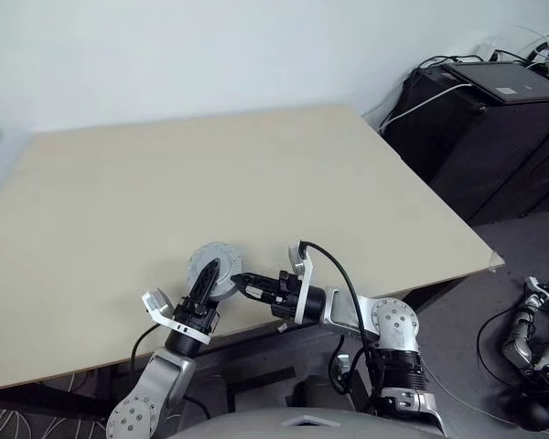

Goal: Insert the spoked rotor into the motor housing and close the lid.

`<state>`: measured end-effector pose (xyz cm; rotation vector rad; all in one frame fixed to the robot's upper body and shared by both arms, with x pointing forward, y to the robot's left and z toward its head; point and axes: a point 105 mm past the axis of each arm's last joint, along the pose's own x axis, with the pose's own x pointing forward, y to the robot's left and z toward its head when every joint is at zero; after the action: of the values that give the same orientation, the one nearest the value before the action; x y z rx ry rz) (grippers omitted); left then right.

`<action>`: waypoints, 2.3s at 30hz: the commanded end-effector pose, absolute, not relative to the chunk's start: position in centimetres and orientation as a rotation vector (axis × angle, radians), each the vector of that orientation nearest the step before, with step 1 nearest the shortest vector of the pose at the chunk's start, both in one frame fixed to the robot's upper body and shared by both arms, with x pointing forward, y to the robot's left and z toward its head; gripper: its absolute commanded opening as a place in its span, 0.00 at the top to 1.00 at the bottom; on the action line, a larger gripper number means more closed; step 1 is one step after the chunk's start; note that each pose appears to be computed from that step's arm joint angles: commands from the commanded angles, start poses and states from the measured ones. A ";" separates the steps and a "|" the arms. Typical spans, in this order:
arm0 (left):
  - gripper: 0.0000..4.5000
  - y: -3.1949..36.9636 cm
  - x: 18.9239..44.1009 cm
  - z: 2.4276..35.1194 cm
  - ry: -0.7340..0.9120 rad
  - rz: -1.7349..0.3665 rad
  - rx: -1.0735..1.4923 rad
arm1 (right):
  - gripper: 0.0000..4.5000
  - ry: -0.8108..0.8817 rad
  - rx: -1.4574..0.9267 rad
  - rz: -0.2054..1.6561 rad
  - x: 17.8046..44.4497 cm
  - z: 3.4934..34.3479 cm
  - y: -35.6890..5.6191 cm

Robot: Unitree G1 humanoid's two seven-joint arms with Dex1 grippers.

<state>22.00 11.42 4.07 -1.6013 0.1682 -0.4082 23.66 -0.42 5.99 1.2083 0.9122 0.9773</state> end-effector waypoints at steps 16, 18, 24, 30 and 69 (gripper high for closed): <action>0.53 12.6 23.6 5.8 0.018 -0.386 -1.585 | 0.57 0.691 1.096 0.940 25.7 7.7 -1.4; 0.53 13.5 24.3 5.8 -0.004 -0.357 -1.557 | 0.46 0.680 1.063 0.924 25.7 7.6 -1.9; 0.53 15.7 26.1 5.6 -0.040 -0.284 -1.489 | 0.02 0.627 0.835 0.839 25.8 6.6 -3.6; 0.53 17.2 27.6 5.3 -0.046 -0.239 -1.440 | 0.00 0.363 0.444 0.788 26.4 6.7 -5.7; 0.53 23.0 38.1 3.4 0.030 0.036 -1.221 | 0.00 -0.010 -0.099 0.789 24.4 4.9 -8.2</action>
<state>36.84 22.58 0.98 -1.2462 0.1004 0.0765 24.07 -8.05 3.91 -0.0890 0.0363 0.8027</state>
